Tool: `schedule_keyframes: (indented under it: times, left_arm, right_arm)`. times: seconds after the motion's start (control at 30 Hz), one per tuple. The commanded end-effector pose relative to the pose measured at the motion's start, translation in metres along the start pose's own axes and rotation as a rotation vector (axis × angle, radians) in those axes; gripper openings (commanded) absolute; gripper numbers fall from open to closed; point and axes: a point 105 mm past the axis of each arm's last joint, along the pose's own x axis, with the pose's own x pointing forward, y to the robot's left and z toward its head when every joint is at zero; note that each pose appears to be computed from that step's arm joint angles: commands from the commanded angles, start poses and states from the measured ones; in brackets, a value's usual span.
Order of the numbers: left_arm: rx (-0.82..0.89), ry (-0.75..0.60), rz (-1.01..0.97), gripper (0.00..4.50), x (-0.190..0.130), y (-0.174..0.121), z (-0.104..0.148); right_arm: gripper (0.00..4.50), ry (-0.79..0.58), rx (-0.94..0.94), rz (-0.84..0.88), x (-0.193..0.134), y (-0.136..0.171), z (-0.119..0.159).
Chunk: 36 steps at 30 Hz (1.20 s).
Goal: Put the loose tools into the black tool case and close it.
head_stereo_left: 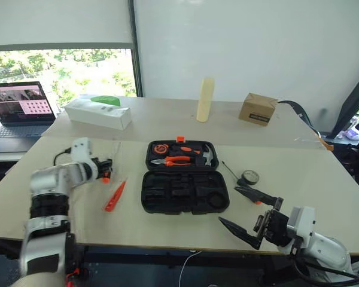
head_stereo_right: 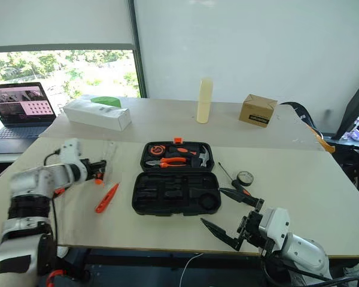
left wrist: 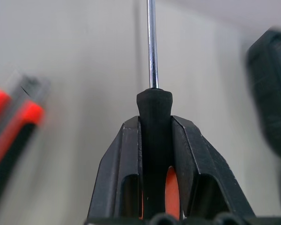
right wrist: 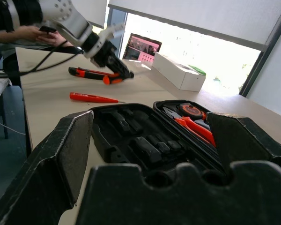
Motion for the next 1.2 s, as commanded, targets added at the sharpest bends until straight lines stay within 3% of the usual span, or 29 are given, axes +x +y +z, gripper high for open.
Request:
schedule_keyframes:
  times: [0.03, 0.2, 0.33, 0.53, 0.67, 1.2]
  left_arm:
    - [0.449, -0.083, -0.570, 0.58, -0.018, -0.082, 0.025]
    - [0.865, 0.115, -0.852, 0.58, -0.009, -0.120, -0.011]
    - [1.051, 0.141, -0.835, 0.58, 0.031, -0.150, -0.019]
    - [1.134, 0.148, -0.867, 0.58, 0.054, -0.184, -0.029]
    - [1.205, 0.194, -0.880, 0.58, 0.062, -0.190, -0.042]
    - [1.356, 0.231, -0.818, 0.58, 0.084, -0.201, -0.053]
  right_arm:
    - [4.50, 0.013, -0.064, -0.057, -0.015, -0.011, 0.013]
    - [4.50, 0.070, -0.043, -0.150, -0.036, -0.025, 0.011]
    - [4.50, 0.097, -0.033, -0.203, -0.046, -0.031, 0.011]
    - [4.50, 0.105, -0.013, -0.215, -0.046, -0.024, 0.011]
    - [4.50, 0.105, -0.008, -0.226, -0.045, -0.024, 0.010]
    - [4.50, 0.094, 0.000, -0.258, -0.043, -0.015, 0.011]
